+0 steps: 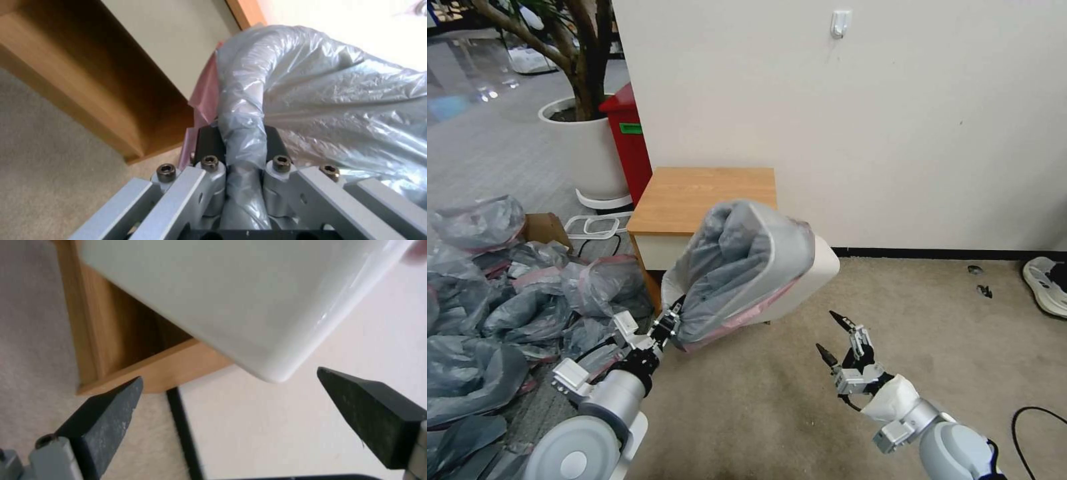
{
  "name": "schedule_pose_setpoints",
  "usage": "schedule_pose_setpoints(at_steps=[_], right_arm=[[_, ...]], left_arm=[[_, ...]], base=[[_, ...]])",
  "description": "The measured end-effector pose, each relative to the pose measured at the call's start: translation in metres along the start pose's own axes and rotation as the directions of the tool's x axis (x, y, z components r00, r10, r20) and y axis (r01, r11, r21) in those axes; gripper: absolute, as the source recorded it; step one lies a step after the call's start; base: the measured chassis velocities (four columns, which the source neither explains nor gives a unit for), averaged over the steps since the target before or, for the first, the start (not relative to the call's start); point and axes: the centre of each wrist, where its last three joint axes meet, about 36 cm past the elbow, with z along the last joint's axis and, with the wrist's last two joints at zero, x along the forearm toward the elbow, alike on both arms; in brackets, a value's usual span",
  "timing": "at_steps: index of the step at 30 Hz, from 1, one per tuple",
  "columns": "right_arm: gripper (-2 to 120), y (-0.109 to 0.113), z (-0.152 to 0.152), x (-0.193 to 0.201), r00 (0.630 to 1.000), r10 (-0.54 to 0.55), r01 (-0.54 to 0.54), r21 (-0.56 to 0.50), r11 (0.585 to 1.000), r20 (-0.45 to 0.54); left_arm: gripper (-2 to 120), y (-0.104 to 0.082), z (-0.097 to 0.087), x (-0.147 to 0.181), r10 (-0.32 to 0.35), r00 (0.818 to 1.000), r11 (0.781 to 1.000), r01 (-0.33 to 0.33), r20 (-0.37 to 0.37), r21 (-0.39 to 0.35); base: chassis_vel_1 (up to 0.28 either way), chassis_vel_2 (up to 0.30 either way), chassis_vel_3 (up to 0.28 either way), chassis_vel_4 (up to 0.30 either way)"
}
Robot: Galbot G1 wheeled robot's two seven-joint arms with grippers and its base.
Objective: Pick up the garbage bag from the table and place it over the trash can.
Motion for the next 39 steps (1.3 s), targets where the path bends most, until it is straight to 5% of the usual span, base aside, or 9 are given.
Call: schedule_pose_setpoints(at_steps=[9, 13, 14, 17, 19, 21, 22, 25, 39], right_arm=[[100, -0.010, 0.005, 0.005, 0.956, 0.149, -0.208, -0.226, 0.952, -0.253], [100, -0.043, -0.008, -0.007, 0.900, 0.343, -0.432, -0.448, 0.783, -0.269], [100, -0.043, -0.008, -0.007, 0.900, 0.343, -0.432, -0.448, 0.783, -0.269], [93, -0.089, -0.068, -0.017, 0.888, 0.442, -0.409, -0.662, 0.628, -0.129], [89, -0.099, -0.088, -0.017, 0.899, 0.432, -0.353, -0.707, 0.613, -0.074], [79, -0.110, -0.121, -0.014, 0.927, 0.375, -0.233, -0.744, 0.627, 0.025], [79, -0.110, -0.121, -0.014, 0.927, 0.375, -0.233, -0.744, 0.627, 0.025], [63, -0.113, -0.158, -0.008, 0.968, 0.215, -0.049, -0.745, 0.665, 0.128], [14, -0.110, -0.176, -0.029, 0.946, -0.276, 0.324, -0.538, 0.778, 0.171]], left_arm=[[5, 0.011, -0.002, -0.001, -0.054, 0.998, 0.991, 0.048, -0.043, -0.129], [5, 0.020, 0.000, -0.002, -0.104, 0.993, 0.946, 0.079, -0.062, -0.314], [5, 0.020, 0.000, -0.002, -0.104, 0.993, 0.946, 0.079, -0.062, -0.314], [5, 0.020, 0.005, -0.004, -0.118, 0.992, 0.862, 0.076, -0.053, -0.502], [5, 0.020, 0.007, -0.006, -0.120, 0.991, 0.829, 0.070, -0.054, -0.555], [5, 0.024, 0.013, -0.009, -0.131, 0.991, 0.756, 0.072, -0.042, -0.650], [5, 0.024, 0.013, -0.009, -0.131, 0.991, 0.756, 0.072, -0.042, -0.650], [5, 0.026, 0.024, -0.009, -0.139, 0.990, 0.638, 0.072, -0.022, -0.767], [5, 0.021, 0.058, -0.006, -0.109, 0.992, 0.390, 0.101, 0.063, -0.915]], base=[[0.000, 0.000, 0.000, 0.000], [0.000, 0.000, 0.000, 0.000], [0.000, 0.000, 0.000, 0.000], [0.000, 0.000, 0.000, 0.000], [0.000, 0.000, 0.000, 0.000], [0.000, 0.000, 0.000, 0.000], [0.000, 0.000, 0.000, 0.000], [0.000, 0.000, 0.000, 0.000], [0.000, 0.000, 0.000, 0.000]])
